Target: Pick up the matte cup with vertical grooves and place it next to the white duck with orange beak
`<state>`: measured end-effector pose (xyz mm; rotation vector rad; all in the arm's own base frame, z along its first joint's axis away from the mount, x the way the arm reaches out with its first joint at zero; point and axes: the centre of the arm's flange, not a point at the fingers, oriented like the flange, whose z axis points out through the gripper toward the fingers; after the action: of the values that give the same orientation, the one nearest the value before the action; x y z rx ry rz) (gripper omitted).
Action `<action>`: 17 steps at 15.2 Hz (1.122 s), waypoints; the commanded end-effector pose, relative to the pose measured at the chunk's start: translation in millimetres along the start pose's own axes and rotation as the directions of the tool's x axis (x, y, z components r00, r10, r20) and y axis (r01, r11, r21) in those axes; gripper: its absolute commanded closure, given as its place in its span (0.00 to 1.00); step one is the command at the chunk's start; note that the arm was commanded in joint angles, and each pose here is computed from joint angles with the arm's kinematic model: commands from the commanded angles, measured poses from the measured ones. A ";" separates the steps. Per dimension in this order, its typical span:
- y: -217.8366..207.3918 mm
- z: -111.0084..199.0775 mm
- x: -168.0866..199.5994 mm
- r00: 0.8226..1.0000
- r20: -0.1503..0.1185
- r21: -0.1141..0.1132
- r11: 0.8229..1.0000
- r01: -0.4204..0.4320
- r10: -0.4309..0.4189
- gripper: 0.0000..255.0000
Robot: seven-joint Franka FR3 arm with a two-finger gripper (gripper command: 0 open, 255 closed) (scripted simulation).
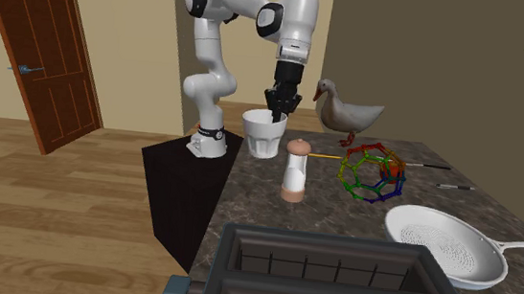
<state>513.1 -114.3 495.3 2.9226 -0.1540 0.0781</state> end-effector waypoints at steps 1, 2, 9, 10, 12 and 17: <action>2.1 -10.6 1.3 1.000 0.000 0.000 1.000 0.000 0.000 1.00; 3.2 -15.8 1.6 1.000 0.000 0.000 1.000 0.000 0.000 1.00; 10.9 -51.8 4.0 1.000 0.000 0.000 1.000 0.000 0.000 1.00; 12.0 -57.0 4.3 1.000 0.000 0.000 1.000 0.000 0.000 1.00; 14.2 -67.3 5.0 1.000 0.000 0.000 1.000 0.000 0.000 1.00; 19.7 -93.0 6.7 1.000 0.000 0.000 1.000 0.000 0.000 1.00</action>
<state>513.9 -114.2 584.9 2.9227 -0.1540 0.0779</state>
